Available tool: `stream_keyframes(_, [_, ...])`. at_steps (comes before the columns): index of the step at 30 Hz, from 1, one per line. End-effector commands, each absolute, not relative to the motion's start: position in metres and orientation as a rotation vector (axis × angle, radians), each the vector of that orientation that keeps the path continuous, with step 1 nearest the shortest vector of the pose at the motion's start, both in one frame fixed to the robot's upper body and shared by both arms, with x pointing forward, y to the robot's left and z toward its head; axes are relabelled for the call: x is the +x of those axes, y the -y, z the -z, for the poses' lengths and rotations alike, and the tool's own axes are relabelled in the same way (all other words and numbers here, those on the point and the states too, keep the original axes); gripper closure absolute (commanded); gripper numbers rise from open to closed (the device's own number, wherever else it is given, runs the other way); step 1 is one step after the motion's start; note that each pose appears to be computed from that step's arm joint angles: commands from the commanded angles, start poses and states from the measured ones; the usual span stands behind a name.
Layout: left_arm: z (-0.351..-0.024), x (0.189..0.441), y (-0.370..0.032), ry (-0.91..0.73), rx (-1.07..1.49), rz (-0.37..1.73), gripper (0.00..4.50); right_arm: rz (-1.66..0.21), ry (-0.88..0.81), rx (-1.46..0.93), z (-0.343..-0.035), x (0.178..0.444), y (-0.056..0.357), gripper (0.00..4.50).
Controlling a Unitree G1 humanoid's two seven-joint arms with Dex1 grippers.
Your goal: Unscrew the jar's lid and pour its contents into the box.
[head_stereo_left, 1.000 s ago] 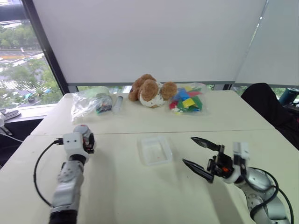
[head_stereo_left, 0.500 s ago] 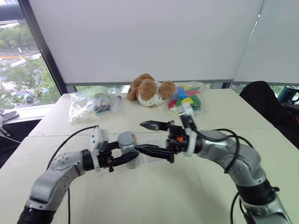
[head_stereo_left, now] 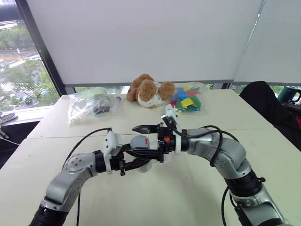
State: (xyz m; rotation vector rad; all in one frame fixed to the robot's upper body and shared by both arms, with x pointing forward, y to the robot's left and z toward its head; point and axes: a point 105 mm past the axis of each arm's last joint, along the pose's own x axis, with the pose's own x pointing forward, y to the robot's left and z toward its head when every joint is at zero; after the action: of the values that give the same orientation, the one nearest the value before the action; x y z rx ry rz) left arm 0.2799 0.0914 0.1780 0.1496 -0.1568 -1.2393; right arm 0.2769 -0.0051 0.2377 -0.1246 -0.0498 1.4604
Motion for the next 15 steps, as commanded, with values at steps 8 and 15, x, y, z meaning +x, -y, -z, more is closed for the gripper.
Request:
stream_keyframes(8, [-0.183,0.275,-0.087,0.199,0.164,1.274,2.40,-1.504,0.082,-0.165,-0.243,0.273,0.008,3.31])
stream_keyframes(15, [-0.182,0.268,-0.085,0.190,0.183,1.350,2.40,-1.585,0.075,-0.202,-0.240,0.271,0.019,3.31])
